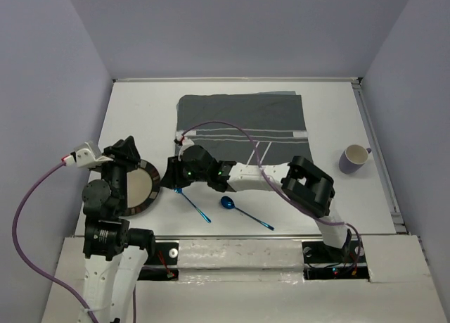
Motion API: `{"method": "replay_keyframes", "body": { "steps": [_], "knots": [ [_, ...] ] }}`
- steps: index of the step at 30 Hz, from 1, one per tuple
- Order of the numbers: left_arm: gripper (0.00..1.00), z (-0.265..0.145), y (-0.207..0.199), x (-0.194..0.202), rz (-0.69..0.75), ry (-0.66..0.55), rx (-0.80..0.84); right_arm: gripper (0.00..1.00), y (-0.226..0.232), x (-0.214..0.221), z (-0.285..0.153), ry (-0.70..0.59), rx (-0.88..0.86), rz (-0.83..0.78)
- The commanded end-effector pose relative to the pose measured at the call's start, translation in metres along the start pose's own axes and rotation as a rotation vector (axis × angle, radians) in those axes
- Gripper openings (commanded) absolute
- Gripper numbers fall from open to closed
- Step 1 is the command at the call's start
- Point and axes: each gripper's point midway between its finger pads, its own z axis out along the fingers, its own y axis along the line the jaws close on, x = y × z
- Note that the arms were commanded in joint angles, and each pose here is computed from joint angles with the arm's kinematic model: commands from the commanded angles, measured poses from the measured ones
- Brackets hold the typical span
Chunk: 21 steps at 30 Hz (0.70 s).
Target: Set the dinner table for one person
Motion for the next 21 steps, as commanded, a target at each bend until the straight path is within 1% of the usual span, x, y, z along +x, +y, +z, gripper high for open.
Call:
{"method": "replay_keyframes", "body": {
  "steps": [1, 2, 4, 6, 7, 9, 11, 12, 13, 15, 17, 21],
  "knots": [
    [0.45, -0.001, 0.009, -0.018, -0.01, -0.08, -0.051, 0.45, 0.032, 0.007, 0.018, -0.01, -0.091, 0.153],
    [0.45, -0.002, 0.01, -0.021, -0.011, -0.09, -0.055, 0.45, 0.032, 0.005, 0.02, -0.019, -0.086, 0.177],
    [0.47, -0.005, 0.01, -0.024, -0.014, -0.101, -0.055, 0.45, 0.034, 0.016, 0.025, -0.019, -0.069, 0.197],
    [0.47, -0.006, 0.009, -0.025, -0.012, -0.106, -0.051, 0.45, 0.026, 0.015, 0.029, -0.045, -0.04, 0.209],
    [0.47, -0.006, 0.008, -0.026, -0.017, -0.109, -0.046, 0.45, 0.028, 0.02, 0.031, -0.047, -0.039, 0.209],
    [0.47, -0.007, 0.006, -0.027, -0.018, -0.113, -0.033, 0.46, 0.017, 0.025, 0.039, -0.055, -0.01, 0.221],
    [0.47, -0.009, 0.005, -0.029, -0.016, -0.119, -0.028, 0.46, 0.018, 0.034, 0.046, -0.034, -0.012, 0.228],
    [0.47, -0.01, 0.005, -0.03, -0.017, -0.123, -0.027, 0.46, 0.01, 0.042, 0.052, -0.022, 0.002, 0.229],
    [0.47, -0.01, 0.005, -0.031, -0.016, -0.125, -0.024, 0.49, 0.018, 0.043, 0.055, -0.001, -0.029, 0.229],
    [0.47, -0.012, 0.003, -0.032, -0.017, -0.129, -0.011, 0.52, 0.016, 0.048, 0.062, 0.012, -0.032, 0.227],
    [0.47, -0.013, 0.0, -0.032, -0.02, -0.127, 0.002, 0.52, 0.022, 0.044, 0.067, 0.006, -0.053, 0.213],
    [0.47, -0.012, -0.003, -0.029, -0.022, -0.116, 0.018, 0.52, 0.017, 0.045, 0.078, 0.001, -0.041, 0.218]
  ]
}}
